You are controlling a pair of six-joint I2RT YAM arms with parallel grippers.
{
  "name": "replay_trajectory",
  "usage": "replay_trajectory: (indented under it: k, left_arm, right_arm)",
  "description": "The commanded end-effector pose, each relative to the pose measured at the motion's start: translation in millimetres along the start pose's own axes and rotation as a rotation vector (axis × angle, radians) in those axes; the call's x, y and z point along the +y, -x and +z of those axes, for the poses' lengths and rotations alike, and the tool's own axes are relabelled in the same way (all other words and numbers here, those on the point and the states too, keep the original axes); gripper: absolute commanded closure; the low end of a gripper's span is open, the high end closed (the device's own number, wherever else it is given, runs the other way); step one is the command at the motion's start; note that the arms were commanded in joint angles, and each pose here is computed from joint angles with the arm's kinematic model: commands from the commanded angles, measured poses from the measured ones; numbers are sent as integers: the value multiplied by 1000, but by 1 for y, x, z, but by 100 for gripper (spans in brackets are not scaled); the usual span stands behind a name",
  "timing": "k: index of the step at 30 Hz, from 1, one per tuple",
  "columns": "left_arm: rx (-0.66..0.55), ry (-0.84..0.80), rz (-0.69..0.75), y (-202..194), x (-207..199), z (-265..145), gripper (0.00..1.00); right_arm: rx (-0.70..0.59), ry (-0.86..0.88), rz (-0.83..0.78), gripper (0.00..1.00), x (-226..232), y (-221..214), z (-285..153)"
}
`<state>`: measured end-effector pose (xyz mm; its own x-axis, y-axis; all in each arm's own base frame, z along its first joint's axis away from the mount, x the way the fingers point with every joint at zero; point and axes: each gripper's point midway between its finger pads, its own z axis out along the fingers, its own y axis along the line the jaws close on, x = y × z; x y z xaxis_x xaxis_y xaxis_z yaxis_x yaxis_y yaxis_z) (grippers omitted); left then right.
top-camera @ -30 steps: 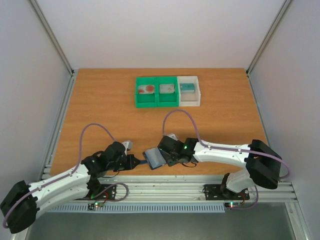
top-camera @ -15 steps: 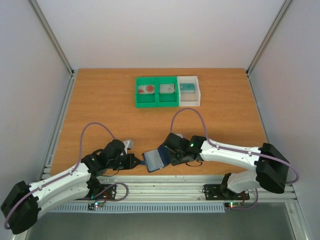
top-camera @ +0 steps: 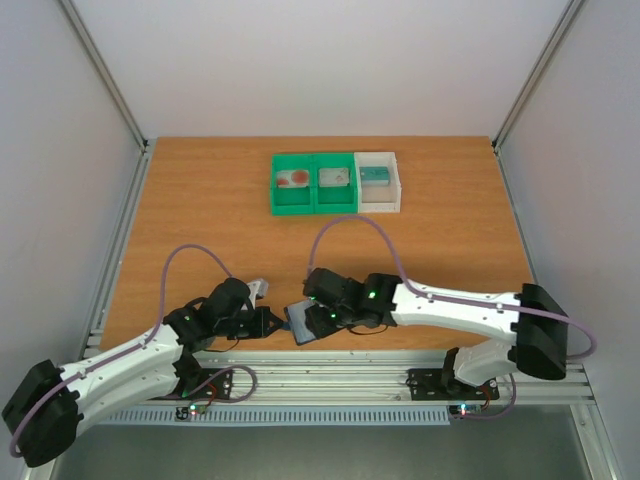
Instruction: Take the credit cards out of the card holder
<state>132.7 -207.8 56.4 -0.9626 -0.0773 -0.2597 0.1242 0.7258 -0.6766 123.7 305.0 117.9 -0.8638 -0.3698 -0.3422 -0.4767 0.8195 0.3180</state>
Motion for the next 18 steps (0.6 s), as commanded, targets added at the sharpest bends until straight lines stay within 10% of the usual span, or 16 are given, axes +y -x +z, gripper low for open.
replay_trajectory:
  k: [1,18]
  left_arm:
    - [-36,-47,9,10,-12,-2,100]
    - [-53,-6,6,8,-1,-5,100]
  right_arm:
    - [-17,48,-90,52,35,14,14]
    - [13,-210,-165,30,-2,20,81]
